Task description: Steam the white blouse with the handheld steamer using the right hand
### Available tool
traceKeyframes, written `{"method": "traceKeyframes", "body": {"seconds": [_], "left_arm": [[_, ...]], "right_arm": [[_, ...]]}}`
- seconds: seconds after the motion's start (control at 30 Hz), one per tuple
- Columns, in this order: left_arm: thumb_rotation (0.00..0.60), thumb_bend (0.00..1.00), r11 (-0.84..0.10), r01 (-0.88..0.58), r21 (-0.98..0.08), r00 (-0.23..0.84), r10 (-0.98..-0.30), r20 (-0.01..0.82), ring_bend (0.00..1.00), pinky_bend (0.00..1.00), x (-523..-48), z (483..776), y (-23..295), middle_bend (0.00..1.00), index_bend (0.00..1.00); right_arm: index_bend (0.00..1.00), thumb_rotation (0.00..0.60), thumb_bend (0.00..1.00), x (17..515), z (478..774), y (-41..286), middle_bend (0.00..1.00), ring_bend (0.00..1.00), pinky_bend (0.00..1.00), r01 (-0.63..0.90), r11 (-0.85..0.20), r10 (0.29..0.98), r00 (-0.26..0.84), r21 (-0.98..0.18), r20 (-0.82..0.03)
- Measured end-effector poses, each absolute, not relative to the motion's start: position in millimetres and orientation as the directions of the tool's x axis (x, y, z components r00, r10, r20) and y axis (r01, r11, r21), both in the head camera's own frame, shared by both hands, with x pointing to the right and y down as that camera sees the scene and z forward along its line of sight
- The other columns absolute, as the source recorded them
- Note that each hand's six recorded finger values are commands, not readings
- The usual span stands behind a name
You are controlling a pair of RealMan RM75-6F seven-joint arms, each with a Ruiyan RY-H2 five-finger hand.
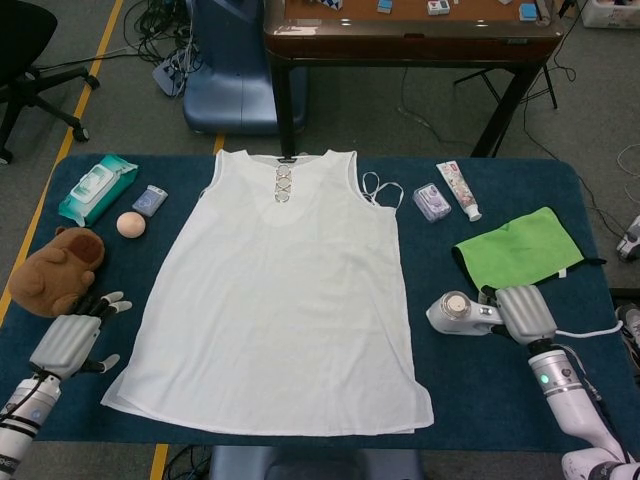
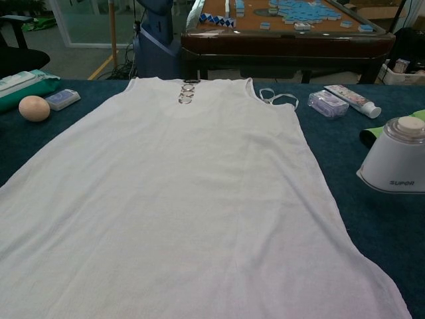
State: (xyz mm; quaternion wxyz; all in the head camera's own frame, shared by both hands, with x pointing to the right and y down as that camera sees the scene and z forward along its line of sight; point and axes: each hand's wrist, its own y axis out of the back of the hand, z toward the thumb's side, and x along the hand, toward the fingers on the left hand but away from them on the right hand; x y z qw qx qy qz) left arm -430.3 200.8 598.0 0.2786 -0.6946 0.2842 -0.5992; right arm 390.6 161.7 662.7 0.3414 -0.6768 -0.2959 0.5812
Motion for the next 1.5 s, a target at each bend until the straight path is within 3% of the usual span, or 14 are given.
{"method": "traceKeyframes", "body": {"seconds": [0.2, 0.37, 0.47, 0.57, 0.73, 1.1, 1.23, 1.5], "left_arm": [[0.600, 0.19, -0.663, -0.114, -0.740, 0.063, -0.749, 0.660, 0.05, 0.01, -447.4, 598.0, 208.3, 0.10, 0.18], [0.600, 0.19, -0.667, -0.125, -0.735, 0.041, -0.744, 0.667, 0.05, 0.02, -453.2, 599.9, 212.5, 0.10, 0.18], [0.600, 0.19, -0.666, -0.128, -0.735, 0.038, -0.744, 0.667, 0.05, 0.02, -453.7, 599.8, 212.8, 0.10, 0.18], [0.600, 0.19, -0.667, -0.130, -0.734, 0.038, -0.743, 0.669, 0.05, 0.01, -453.8, 600.2, 213.3, 0.10, 0.18], [0.600, 0.19, -0.668, -0.131, -0.732, 0.038, -0.742, 0.670, 0.05, 0.00, -453.2, 599.2, 213.1, 0.10, 0.18], [0.600, 0.19, -0.670, -0.134, -0.730, 0.027, -0.739, 0.673, 0.05, 0.00, -452.6, 598.5, 214.4, 0.10, 0.18], [0.600, 0.19, -0.656, -0.135, -0.743, 0.024, -0.751, 0.659, 0.05, 0.00, -452.8, 595.4, 212.7, 0.10, 0.18], [0.600, 0.19, -0.611, -0.141, -0.779, 0.017, -0.788, 0.615, 0.05, 0.00, -454.5, 592.4, 209.6, 0.10, 0.18]], "right_arm": [[0.84, 0.600, 0.51, 409.4, 681.5, 175.9, 0.77, 0.76, 0.76, 0.034, -0.598, 0.799, 0.097, -0.801, -0.593], [0.80, 0.600, 0.51, 408.3, 692.4, 184.7, 0.68, 0.64, 0.65, 0.082, -0.602, 0.798, 0.099, -0.794, -0.595], [0.72, 0.600, 0.51, 405.6, 694.6, 188.8, 0.59, 0.56, 0.58, 0.092, -0.606, 0.795, 0.111, -0.790, -0.597], [0.56, 0.600, 0.49, 405.0, 695.8, 192.6, 0.48, 0.46, 0.50, 0.102, -0.619, 0.785, 0.116, -0.779, -0.608], [0.32, 0.600, 0.31, 407.4, 689.5, 193.9, 0.35, 0.31, 0.36, 0.105, -0.625, 0.780, 0.116, -0.773, -0.615], [0.06, 0.600, 0.00, 416.6, 675.0, 199.5, 0.17, 0.16, 0.20, 0.101, -0.653, 0.757, 0.097, -0.751, -0.646], [0.04, 0.600, 0.00, 416.8, 664.8, 200.7, 0.15, 0.15, 0.19, 0.105, -0.651, 0.759, 0.107, -0.752, -0.642], [0.06, 0.600, 0.02, 413.4, 630.8, 201.3, 0.24, 0.15, 0.19, 0.176, -0.597, 0.802, 0.122, -0.782, -0.585]]}}
